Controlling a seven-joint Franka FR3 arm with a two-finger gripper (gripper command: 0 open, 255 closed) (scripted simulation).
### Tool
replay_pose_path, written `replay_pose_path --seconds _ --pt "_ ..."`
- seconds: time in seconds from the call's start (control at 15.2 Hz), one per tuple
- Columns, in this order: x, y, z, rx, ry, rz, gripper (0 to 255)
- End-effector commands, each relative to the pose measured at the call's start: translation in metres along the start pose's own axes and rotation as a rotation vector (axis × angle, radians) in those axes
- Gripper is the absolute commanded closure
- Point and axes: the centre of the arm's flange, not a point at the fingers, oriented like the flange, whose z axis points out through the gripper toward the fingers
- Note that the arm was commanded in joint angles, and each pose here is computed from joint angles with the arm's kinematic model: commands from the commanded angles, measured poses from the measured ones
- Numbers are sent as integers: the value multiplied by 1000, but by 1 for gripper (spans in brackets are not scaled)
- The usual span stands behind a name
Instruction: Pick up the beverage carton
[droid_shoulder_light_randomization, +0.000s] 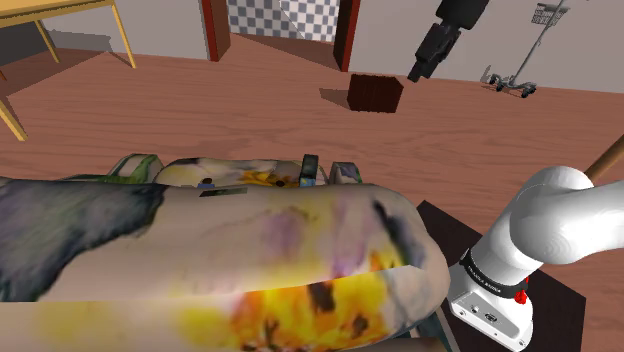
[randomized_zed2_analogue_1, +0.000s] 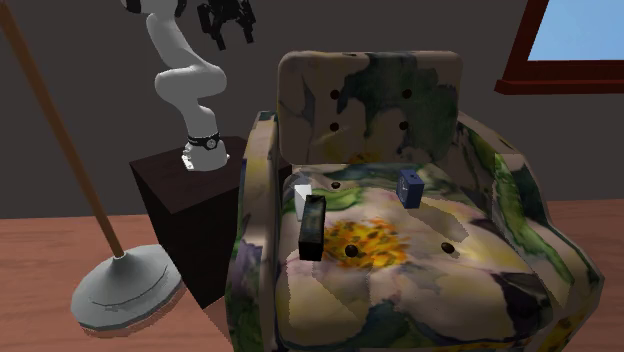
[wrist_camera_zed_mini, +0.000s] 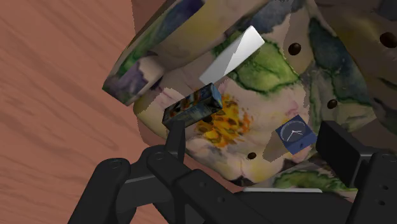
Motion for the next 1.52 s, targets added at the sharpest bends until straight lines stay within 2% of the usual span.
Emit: replay_pose_path --seconds 0.0,0.73,1.45 --pt "0 0 0 0 0 0 0" --pt "94 -1 119 -30 -64 247 0" --pt "177 25 243 -60 -128 494 0"
